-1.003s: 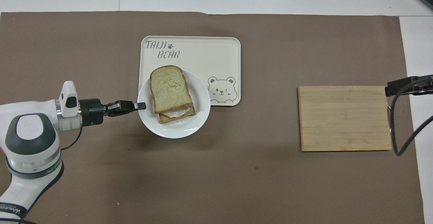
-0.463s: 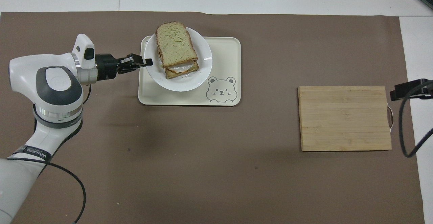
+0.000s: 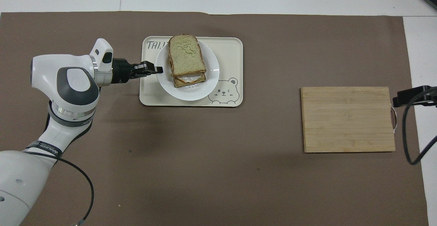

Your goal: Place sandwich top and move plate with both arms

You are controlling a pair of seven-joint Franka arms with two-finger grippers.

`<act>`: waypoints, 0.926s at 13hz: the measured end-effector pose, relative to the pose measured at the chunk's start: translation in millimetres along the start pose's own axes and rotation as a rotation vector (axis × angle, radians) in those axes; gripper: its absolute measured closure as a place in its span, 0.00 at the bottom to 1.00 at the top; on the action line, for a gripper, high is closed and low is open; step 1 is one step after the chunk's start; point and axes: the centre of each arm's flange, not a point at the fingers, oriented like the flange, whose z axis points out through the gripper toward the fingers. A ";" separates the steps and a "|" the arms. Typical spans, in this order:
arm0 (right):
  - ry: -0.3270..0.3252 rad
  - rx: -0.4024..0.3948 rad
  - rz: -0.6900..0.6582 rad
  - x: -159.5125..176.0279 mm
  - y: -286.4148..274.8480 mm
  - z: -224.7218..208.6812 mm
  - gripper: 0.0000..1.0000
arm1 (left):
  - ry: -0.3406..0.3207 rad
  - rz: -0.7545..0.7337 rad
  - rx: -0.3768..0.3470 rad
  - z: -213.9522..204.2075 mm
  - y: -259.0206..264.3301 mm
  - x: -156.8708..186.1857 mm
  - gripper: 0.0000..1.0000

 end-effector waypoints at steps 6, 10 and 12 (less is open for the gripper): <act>0.021 -0.003 -0.011 2.8 -5.7 -0.9 0.00 | -0.066 0.005 0.104 10.7 6.1 -7.5 0.74; 0.012 -0.003 -0.009 2.0 -2.8 1.2 0.00 | -0.055 0.032 0.139 -0.8 4.5 0.4 0.25; 0.003 -0.002 -0.004 1.1 -0.4 2.6 0.00 | -0.042 0.079 0.182 -14.4 8.5 10.1 0.02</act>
